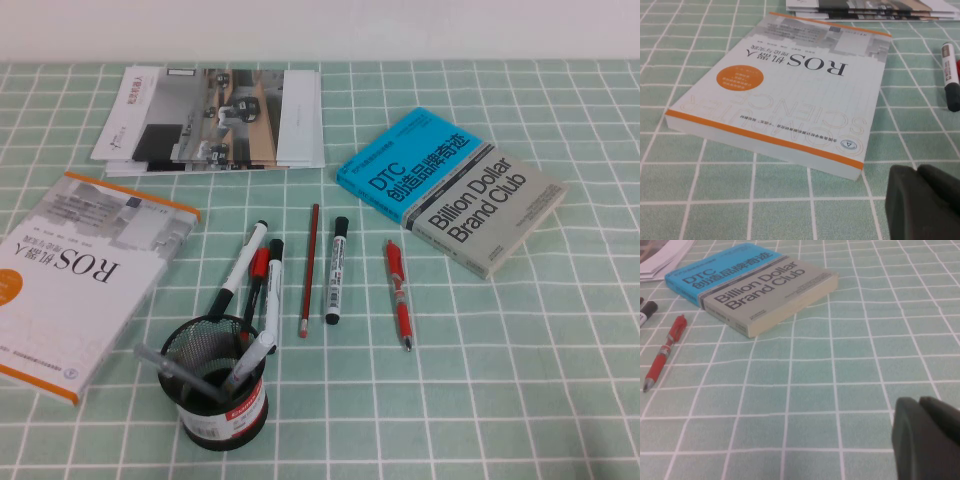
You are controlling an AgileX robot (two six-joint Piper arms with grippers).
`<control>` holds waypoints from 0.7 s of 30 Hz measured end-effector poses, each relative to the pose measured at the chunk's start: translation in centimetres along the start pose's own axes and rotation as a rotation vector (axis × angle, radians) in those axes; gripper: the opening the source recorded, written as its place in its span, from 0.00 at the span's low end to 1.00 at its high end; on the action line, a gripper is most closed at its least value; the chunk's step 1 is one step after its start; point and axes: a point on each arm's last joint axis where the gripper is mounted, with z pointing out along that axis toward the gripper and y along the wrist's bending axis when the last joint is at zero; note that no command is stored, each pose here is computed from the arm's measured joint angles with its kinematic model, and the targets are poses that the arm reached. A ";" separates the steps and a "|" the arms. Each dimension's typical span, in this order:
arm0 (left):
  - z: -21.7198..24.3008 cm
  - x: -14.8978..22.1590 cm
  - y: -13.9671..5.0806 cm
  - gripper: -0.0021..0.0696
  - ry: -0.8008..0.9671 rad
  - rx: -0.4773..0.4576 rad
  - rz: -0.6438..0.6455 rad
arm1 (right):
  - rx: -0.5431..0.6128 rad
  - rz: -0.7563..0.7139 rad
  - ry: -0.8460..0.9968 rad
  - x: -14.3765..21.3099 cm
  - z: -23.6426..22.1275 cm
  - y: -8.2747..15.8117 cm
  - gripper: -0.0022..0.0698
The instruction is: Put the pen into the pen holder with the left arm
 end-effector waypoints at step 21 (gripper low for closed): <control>0.0 -0.2 0.0 0.02 -0.027 0.000 0.000 | 0.000 0.000 0.000 0.0 0.0 0.0 0.00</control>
